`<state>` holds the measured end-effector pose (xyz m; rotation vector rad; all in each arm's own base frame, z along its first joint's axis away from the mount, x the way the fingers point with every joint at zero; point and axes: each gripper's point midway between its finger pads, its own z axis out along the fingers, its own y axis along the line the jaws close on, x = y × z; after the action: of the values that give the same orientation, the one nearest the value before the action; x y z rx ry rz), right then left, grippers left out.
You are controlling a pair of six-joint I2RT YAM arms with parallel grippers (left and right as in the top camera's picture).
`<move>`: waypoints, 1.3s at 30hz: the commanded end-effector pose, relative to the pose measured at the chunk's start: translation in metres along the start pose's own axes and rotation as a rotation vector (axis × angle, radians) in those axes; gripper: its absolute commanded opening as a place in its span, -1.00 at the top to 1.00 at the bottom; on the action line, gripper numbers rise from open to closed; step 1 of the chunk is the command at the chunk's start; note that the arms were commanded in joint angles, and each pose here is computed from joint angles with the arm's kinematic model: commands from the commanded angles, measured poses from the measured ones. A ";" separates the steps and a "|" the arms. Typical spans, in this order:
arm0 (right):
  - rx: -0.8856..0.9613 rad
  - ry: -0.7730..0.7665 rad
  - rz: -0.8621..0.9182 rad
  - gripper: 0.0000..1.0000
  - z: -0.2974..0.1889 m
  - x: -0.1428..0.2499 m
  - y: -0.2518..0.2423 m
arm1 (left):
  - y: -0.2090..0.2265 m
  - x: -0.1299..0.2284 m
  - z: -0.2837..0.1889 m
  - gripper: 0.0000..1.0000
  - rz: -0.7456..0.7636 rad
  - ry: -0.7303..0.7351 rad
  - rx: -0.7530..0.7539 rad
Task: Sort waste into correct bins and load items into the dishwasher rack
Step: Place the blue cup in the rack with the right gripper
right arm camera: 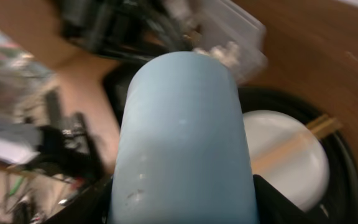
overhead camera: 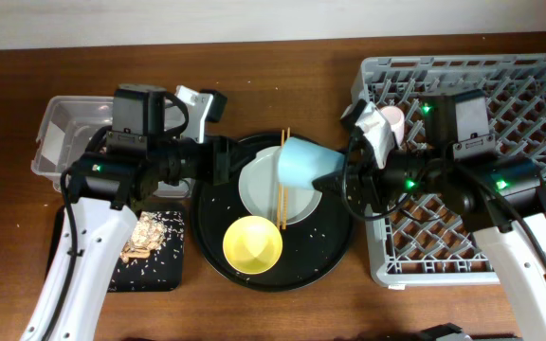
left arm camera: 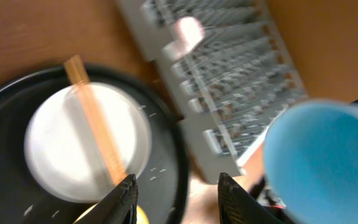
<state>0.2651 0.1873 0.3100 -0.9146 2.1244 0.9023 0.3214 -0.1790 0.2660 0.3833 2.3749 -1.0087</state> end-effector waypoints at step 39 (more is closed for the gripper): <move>0.910 0.610 0.546 -0.02 -0.042 0.143 -0.157 | 0.037 0.025 0.000 0.21 -0.060 0.069 -0.186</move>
<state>0.2990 0.0270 0.1713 -0.1429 2.9419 -0.2241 0.3184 -0.1548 0.2337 0.2797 2.5244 -0.8168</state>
